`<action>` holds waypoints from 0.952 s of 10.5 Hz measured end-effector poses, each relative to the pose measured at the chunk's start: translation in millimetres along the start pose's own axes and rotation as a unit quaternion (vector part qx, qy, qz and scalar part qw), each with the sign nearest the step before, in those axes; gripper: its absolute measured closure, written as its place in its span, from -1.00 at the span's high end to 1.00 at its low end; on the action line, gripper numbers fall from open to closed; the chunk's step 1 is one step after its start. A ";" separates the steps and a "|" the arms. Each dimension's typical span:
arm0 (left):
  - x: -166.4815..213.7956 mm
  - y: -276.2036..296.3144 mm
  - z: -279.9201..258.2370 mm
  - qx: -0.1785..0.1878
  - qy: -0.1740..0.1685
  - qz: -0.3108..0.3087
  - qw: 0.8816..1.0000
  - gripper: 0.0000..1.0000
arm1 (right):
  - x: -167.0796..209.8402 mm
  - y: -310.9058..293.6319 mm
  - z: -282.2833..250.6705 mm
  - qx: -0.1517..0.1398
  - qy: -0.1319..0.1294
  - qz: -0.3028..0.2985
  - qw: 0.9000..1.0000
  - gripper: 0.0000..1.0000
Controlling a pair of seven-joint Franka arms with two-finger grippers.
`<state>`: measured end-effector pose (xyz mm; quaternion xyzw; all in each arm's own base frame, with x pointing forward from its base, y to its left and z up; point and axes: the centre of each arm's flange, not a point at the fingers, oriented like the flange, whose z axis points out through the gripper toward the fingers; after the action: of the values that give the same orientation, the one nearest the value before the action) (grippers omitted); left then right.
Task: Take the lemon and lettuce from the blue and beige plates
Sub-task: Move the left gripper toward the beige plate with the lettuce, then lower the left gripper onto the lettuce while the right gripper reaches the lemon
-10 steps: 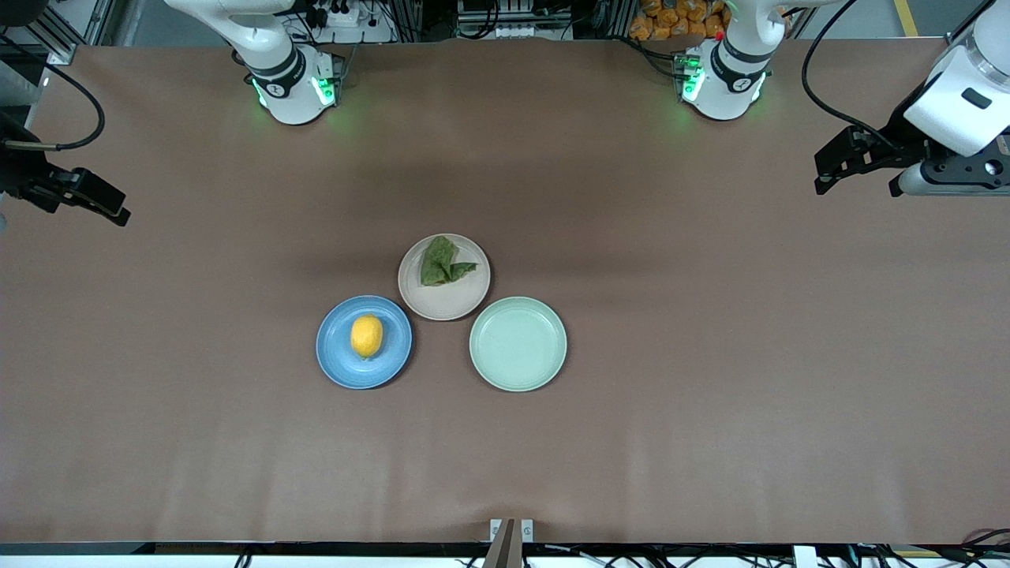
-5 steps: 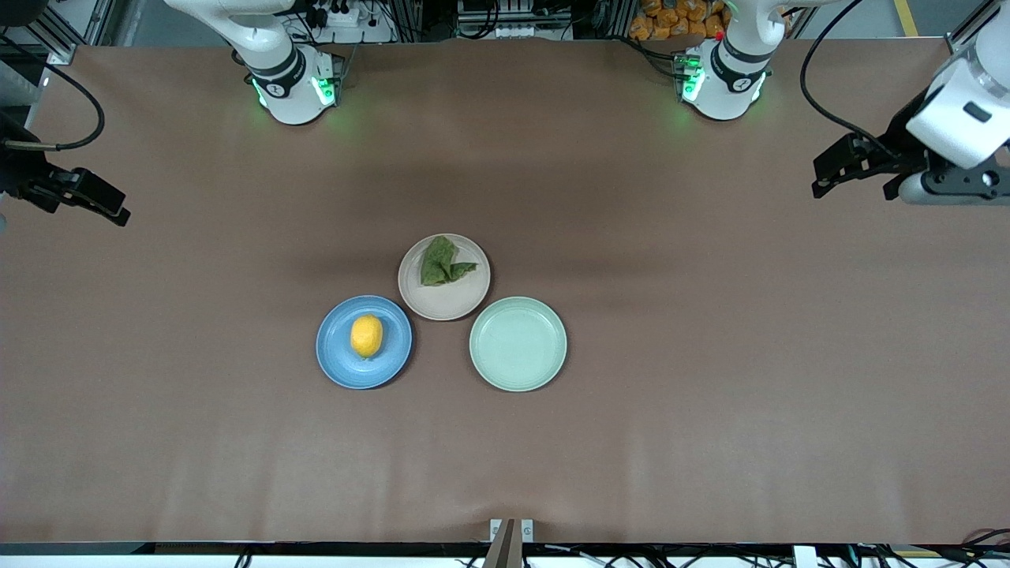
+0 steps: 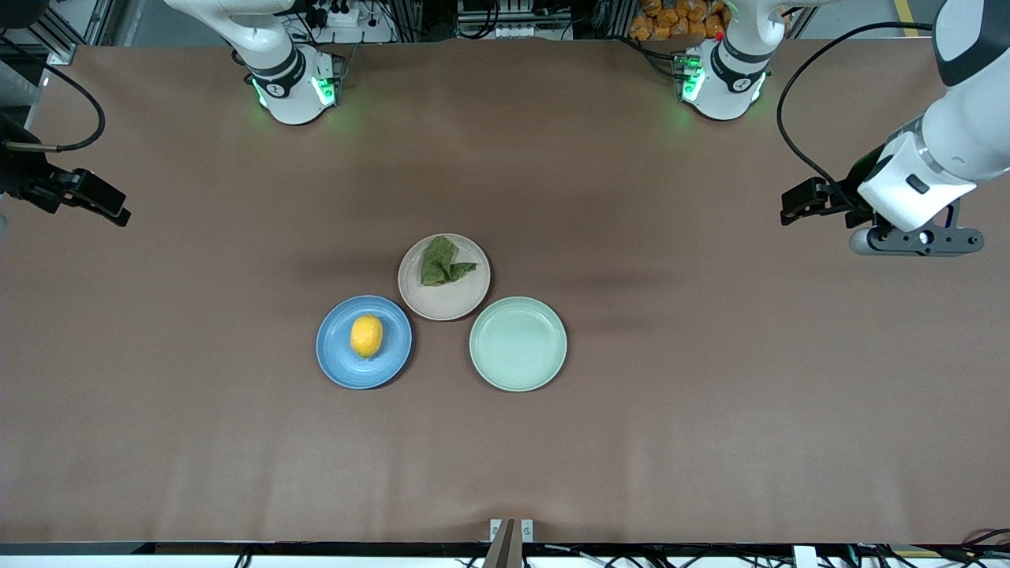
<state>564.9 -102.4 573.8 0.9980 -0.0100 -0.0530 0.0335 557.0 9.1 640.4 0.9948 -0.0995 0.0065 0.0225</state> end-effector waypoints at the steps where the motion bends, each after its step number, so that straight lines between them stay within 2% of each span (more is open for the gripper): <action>1: 4.1 8.2 7.0 -0.001 0.002 -0.012 1.000 1.00 | 0.3 0.1 0.9 0.000 -0.001 0.000 1.000 1.00; 3: 14.0 45.4 35.7 -0.006 0.009 -0.043 0.999 1.00 | 2.3 0.2 5.0 -0.001 -0.005 0.000 1.000 1.00; 5: 23.3 90.4 79.4 -0.006 -0.007 -0.059 0.998 1.00 | 5.1 2.0 10.1 -0.002 -0.010 0.000 1.000 1.00; 9: 31.5 180.1 165.1 -0.001 -0.038 -0.088 0.995 1.00 | 24.2 6.8 50.6 -0.008 -0.046 0.005 0.999 1.00; 10: 35.8 199.7 182.0 0.000 -0.034 -0.102 0.994 1.00 | 26.3 2.0 56.9 -0.007 -0.051 0.001 0.999 1.00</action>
<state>577.8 -314.5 403.0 0.9915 0.0905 -0.0897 0.0271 582.9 -0.7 584.1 0.9935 -0.1016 -0.0448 0.0247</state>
